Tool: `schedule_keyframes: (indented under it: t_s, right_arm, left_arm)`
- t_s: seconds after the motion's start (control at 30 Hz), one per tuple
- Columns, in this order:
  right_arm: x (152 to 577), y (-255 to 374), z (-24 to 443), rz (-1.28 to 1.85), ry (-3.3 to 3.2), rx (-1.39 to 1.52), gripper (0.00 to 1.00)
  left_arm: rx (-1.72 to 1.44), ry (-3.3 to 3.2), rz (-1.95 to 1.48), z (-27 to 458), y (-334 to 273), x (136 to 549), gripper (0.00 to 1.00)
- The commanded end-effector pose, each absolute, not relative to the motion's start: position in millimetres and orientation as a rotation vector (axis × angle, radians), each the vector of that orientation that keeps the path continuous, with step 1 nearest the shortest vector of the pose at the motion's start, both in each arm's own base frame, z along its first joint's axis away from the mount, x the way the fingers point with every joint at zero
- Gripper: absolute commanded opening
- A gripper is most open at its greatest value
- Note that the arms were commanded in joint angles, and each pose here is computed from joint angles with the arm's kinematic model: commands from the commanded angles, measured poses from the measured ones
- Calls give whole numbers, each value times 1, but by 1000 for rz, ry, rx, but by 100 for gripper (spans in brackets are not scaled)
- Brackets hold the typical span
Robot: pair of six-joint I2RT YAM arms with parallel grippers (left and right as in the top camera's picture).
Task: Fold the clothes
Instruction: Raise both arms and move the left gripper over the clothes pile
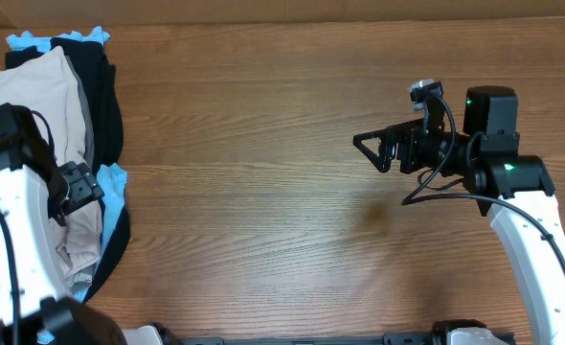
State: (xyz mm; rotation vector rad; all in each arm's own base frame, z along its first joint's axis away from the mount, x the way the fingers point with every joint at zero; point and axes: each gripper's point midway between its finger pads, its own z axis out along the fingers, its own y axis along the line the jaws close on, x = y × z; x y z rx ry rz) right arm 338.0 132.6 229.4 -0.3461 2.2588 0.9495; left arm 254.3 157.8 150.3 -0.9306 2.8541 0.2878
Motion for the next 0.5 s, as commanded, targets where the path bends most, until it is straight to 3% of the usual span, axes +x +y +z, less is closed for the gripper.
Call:
schedule_keyframes:
  t_s: [0.0, 0.33, 0.47]
  right_arm:
    - [342, 134, 240, 935, 2232, -364, 100]
    - [347, 125, 234, 858, 2256, -331, 99]
    - [347, 125, 234, 858, 2255, -331, 98]
  left_arm:
    - [-1001, 2896, 410, 133, 173, 248, 84]
    - [-925, 2852, 526, 102, 210, 284, 87]
    - [-910, 2851, 528, 94, 213, 291, 77]
